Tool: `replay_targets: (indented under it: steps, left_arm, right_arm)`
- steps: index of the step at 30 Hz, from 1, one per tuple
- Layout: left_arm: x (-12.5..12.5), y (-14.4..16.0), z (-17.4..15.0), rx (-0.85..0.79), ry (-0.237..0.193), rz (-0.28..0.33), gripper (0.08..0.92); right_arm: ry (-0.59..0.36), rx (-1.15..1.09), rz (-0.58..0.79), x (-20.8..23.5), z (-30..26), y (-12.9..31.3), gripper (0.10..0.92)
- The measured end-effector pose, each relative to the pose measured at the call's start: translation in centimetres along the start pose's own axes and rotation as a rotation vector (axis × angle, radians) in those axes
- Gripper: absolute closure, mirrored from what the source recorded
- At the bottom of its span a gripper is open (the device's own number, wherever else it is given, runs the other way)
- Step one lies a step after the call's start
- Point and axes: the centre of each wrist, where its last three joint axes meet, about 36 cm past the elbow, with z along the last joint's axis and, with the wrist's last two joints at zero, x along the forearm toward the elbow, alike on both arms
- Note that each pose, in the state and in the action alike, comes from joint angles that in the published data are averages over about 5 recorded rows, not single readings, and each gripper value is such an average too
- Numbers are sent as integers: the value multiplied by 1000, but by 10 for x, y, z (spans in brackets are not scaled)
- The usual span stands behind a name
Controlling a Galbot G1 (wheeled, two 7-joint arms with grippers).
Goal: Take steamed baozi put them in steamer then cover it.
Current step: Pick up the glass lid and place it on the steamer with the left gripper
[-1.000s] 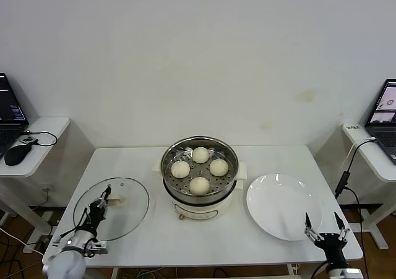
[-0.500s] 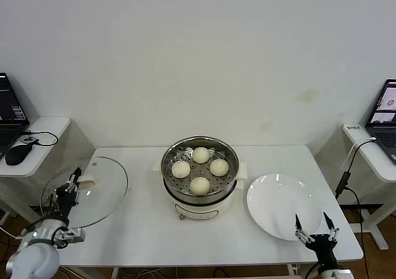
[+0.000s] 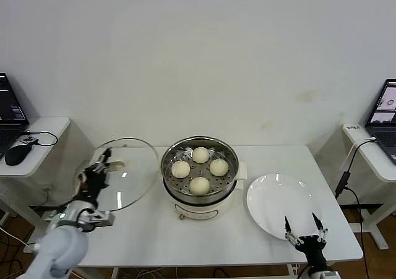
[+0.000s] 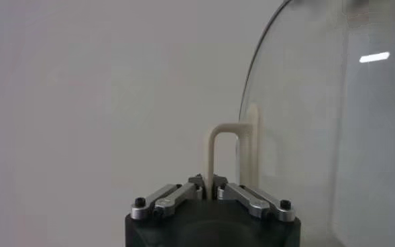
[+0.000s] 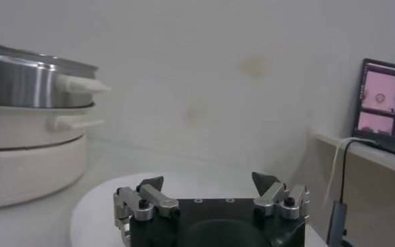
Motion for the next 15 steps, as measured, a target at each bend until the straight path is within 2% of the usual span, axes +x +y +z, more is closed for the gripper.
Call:
replay_targets:
  steps: [8, 15]
  left_arm:
    - [-28, 3, -56, 4, -52, 16, 853]
    - [-51, 9, -103, -15, -76, 28, 853]
  right_arm:
    - [19, 41, -7, 0, 4, 16, 200]
    - [43, 90, -21, -1, 8, 28, 200]
